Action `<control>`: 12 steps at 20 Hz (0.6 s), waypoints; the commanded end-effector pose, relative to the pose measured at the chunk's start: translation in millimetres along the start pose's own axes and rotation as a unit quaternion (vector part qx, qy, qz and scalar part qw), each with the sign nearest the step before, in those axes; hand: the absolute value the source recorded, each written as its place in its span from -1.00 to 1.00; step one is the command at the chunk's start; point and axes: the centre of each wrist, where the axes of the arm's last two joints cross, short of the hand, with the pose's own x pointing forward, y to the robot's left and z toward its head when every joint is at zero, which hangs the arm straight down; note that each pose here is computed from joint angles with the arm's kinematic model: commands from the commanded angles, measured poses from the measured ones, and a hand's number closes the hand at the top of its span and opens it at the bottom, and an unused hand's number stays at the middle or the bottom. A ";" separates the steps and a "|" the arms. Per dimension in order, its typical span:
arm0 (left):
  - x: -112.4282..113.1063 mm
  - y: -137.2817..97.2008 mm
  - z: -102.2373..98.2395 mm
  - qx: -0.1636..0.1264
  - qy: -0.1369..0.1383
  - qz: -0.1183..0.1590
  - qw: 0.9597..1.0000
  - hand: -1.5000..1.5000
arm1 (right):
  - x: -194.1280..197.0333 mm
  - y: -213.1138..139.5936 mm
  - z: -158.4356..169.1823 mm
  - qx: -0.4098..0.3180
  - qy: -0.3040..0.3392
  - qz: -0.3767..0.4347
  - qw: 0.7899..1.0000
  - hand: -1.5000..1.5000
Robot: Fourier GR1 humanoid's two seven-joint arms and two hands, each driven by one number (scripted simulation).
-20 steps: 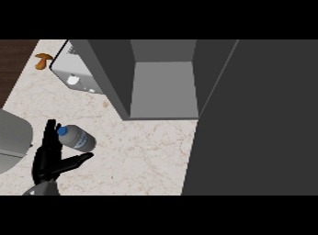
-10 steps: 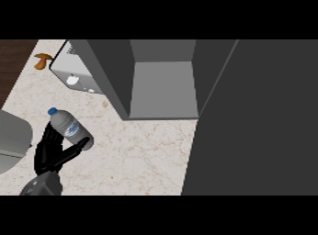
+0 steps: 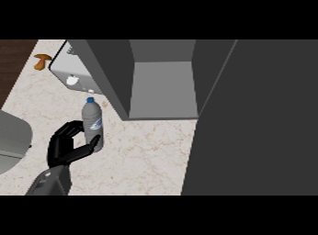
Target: Pick up the bottled water, place it into the cabinet and close the cabinet
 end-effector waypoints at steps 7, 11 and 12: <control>9.9 -60.1 -17.5 -0.127 -0.095 -0.069 0.985 1.00 | 18.6 2.4 16.6 -0.011 -0.015 0.019 1.000 -1.00; 2.6 -86.6 -1.8 -0.154 -0.123 -0.026 0.980 1.00 | 6.1 5.3 7.7 -0.004 -0.015 0.014 1.000 -1.00; 8.1 -93.9 -0.1 -0.169 -0.113 -0.025 0.979 1.00 | 16.7 1.9 13.3 -0.010 -0.011 0.011 1.000 -1.00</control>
